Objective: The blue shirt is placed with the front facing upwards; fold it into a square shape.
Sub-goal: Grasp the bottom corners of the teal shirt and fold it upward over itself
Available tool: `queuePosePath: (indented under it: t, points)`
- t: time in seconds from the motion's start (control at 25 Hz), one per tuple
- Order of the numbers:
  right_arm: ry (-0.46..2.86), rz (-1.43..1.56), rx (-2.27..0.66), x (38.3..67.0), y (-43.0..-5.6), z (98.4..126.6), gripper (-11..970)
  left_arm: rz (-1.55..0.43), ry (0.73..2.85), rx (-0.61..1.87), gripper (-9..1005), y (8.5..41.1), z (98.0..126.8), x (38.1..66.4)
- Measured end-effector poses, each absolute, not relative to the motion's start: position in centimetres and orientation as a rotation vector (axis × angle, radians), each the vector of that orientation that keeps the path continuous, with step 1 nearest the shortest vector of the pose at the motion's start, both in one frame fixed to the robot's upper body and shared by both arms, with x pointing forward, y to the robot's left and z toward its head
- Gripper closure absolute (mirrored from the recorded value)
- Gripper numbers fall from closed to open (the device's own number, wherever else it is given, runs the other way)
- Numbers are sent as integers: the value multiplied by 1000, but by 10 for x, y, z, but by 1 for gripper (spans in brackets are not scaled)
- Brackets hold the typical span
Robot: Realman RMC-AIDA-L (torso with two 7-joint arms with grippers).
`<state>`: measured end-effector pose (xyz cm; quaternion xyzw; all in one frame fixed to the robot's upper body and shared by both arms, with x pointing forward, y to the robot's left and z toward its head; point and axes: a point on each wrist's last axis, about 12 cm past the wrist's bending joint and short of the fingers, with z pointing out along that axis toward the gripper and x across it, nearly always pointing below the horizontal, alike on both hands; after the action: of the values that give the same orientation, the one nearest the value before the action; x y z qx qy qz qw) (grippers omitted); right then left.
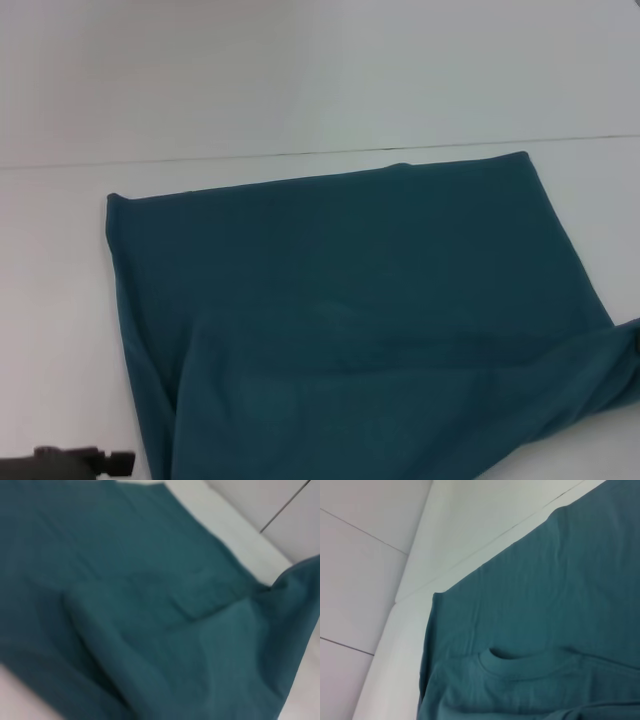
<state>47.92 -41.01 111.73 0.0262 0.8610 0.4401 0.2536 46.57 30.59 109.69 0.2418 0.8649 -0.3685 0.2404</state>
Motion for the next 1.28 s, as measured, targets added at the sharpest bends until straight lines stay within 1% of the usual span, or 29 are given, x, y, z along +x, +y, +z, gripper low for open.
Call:
queuePosePath:
  t: [0.16,0.52,1.28]
  points:
    - [2349,1185,67,484,-409,1118,910,-976,2467,676,91,300,1091,467]
    - [2350,1181,72,489,-409,1119,909,-985,2525,707,99,289,1089,467]
    - [2354,1185,75,489,-409,1115,910,-1039,2557,765,152,274,1080,472]
